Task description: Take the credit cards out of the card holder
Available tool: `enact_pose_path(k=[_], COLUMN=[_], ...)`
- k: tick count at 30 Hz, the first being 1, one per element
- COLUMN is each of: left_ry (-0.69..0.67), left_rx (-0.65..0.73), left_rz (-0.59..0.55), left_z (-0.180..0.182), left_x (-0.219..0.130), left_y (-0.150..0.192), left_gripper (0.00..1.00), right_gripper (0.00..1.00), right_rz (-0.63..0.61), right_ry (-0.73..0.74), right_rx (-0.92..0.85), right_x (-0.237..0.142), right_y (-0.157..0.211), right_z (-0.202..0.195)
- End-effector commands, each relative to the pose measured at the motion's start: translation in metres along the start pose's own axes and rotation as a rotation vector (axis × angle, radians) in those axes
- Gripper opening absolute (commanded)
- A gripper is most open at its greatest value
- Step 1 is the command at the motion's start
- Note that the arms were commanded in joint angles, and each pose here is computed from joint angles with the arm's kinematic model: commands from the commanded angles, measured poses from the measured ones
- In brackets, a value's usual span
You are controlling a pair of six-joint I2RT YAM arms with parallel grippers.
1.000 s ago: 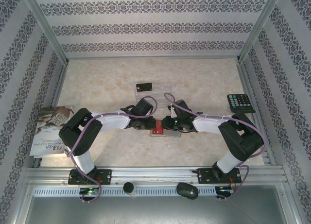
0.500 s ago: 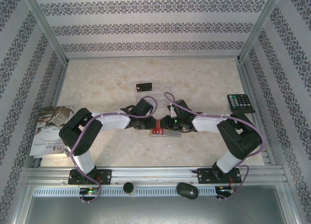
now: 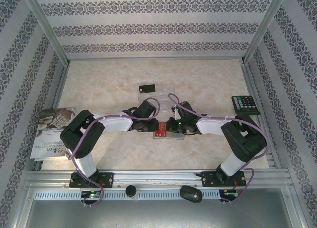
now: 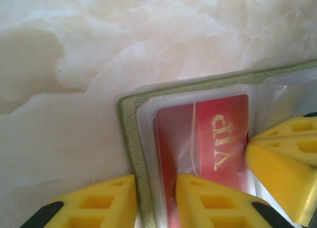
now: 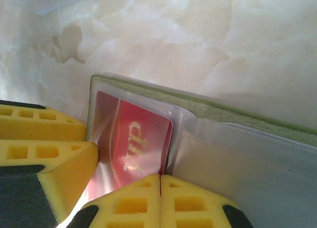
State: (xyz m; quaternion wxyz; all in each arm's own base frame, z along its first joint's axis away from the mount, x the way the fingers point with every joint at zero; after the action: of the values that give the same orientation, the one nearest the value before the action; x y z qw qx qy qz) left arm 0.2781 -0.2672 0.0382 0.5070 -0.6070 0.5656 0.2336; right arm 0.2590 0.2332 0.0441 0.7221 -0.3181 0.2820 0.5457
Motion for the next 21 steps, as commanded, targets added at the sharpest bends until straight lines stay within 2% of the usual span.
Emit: enact_pose_path(k=[1, 9, 12, 17, 21], left_ry=[-0.022, -0.022, -0.021, -0.016, -0.057], left_rx=[-0.004, -0.006, -0.006, 0.017, 0.039], left_rz=[0.11, 0.112, 0.108, 0.061, -0.013], left_z=[0.016, 0.017, 0.017, 0.013, 0.015], left_x=[0.039, 0.039, 0.038, 0.026, 0.009], left_y=[0.04, 0.042, 0.041, 0.032, 0.022], left_gripper=[0.3, 0.32, 0.32, 0.4, 0.43], right_gripper=[0.0, 0.0, 0.01, 0.29, 0.35], right_rz=[-0.054, -0.11, -0.108, -0.132, -0.154], right_ry=[0.11, 0.212, 0.161, 0.204, 0.216], right_rx=[-0.02, -0.074, -0.113, -0.287, -0.324], right_x=[-0.006, -0.027, -0.03, -0.034, -0.033], right_y=[0.001, 0.001, 0.0, 0.003, 0.003], right_z=[-0.023, -0.036, -0.022, 0.0, 0.003])
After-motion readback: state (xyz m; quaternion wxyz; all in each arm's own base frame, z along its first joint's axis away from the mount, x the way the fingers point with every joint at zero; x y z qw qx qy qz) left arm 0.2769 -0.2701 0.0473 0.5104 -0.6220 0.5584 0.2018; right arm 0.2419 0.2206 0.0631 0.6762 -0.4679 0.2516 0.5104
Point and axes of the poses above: each hand's point on the last joint's axis, 136 mm out from that joint toward the fingers, its own x axis out along the fingers, its own z axis along the line the jaws close on, y = z × x, the point moved 3 cm from there along -x, back along the fingers, and after that the axes turned 9 degrees about x, right-handed, at the moved point
